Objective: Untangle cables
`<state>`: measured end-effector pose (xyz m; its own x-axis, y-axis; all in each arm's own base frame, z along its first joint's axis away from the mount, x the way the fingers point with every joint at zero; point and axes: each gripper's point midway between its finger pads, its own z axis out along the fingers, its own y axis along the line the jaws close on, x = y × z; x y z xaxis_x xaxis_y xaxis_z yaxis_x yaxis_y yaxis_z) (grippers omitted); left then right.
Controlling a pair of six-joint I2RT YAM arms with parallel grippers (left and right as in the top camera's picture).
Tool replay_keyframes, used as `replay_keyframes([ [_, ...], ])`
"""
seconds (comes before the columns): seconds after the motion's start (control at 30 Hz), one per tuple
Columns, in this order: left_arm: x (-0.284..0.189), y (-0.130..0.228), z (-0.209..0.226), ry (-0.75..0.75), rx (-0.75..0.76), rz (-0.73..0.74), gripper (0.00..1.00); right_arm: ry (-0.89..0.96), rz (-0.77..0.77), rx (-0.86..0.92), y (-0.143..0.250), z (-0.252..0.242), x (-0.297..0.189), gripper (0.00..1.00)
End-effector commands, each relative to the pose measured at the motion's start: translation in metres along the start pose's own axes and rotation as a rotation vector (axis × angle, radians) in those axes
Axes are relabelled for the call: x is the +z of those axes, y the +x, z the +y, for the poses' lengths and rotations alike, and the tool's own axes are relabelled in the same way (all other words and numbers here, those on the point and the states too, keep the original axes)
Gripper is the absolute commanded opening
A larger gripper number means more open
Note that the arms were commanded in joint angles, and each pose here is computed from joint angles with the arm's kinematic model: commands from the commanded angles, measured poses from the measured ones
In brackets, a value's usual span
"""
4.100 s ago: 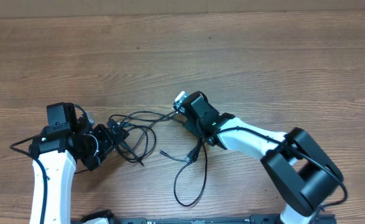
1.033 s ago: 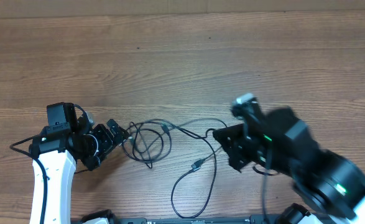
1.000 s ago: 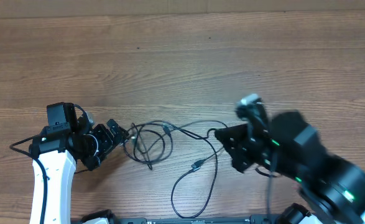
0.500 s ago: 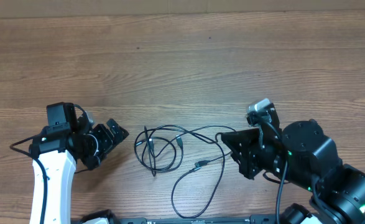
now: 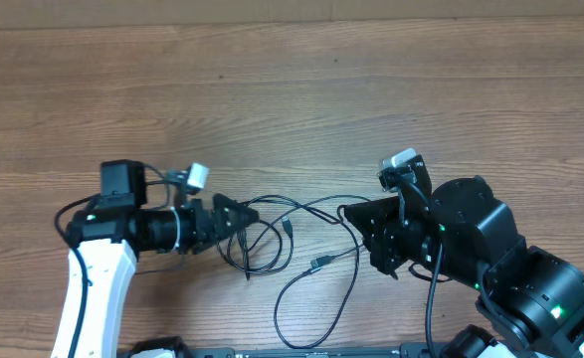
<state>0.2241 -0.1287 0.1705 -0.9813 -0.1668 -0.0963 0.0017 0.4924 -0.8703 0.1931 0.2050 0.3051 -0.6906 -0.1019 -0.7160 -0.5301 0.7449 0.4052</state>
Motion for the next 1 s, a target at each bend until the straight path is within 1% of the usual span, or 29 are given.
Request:
replay_keyframes([
  [0.0, 0.010, 0.006, -0.019, 0.040, -0.001, 0.041, 1.00, -0.004, -0.035, -0.004, -0.009, 0.003, -0.006, 0.04],
  [0.07, 0.017, 0.004, -0.016, -0.013, -0.088, 0.039, 1.00, -0.004, -0.035, 0.000, -0.009, 0.003, -0.006, 0.04],
  [0.17, 0.030, -0.003, -0.011, -0.097, -0.256, 0.003, 1.00, -0.004, -0.035, 0.000, -0.009, 0.003, -0.006, 0.04],
  [0.23, 0.040, -0.008, -0.012, -0.140, -0.324, -0.033, 1.00, -0.004, -0.035, 0.000, -0.009, 0.003, -0.006, 0.04],
  [0.3, 0.052, -0.012, -0.018, -0.158, -0.332, -0.068, 0.99, -0.004, -0.035, 0.000, -0.009, 0.003, -0.006, 0.04],
  [0.47, 0.083, -0.011, -0.044, -0.162, -0.242, -0.111, 1.00, -0.002, -0.031, 0.000, -0.008, 0.002, -0.006, 0.04],
  [0.57, 0.097, -0.006, -0.037, -0.233, -0.269, -0.152, 0.96, -0.002, -0.032, 0.000, -0.008, 0.002, -0.006, 0.04],
  [0.67, 0.111, 0.002, -0.027, -0.291, -0.302, -0.148, 0.95, -0.002, -0.032, 0.000, -0.008, 0.002, -0.006, 0.04],
  [0.73, 0.123, 0.007, -0.018, -0.328, -0.332, -0.130, 0.91, -0.002, -0.032, -0.001, -0.008, 0.003, -0.006, 0.04],
  [0.83, 0.142, 0.007, 0.000, -0.381, -0.342, -0.116, 0.80, -0.002, -0.033, -0.001, -0.008, 0.003, -0.006, 0.04],
  [0.9, 0.155, 0.001, 0.017, -0.420, -0.353, -0.122, 0.64, -0.002, -0.032, -0.001, -0.008, 0.003, -0.006, 0.04],
  [0.97, 0.163, -0.007, 0.039, -0.473, -0.366, -0.153, 0.51, -0.002, -0.032, -0.001, -0.008, 0.003, -0.006, 0.04],
])
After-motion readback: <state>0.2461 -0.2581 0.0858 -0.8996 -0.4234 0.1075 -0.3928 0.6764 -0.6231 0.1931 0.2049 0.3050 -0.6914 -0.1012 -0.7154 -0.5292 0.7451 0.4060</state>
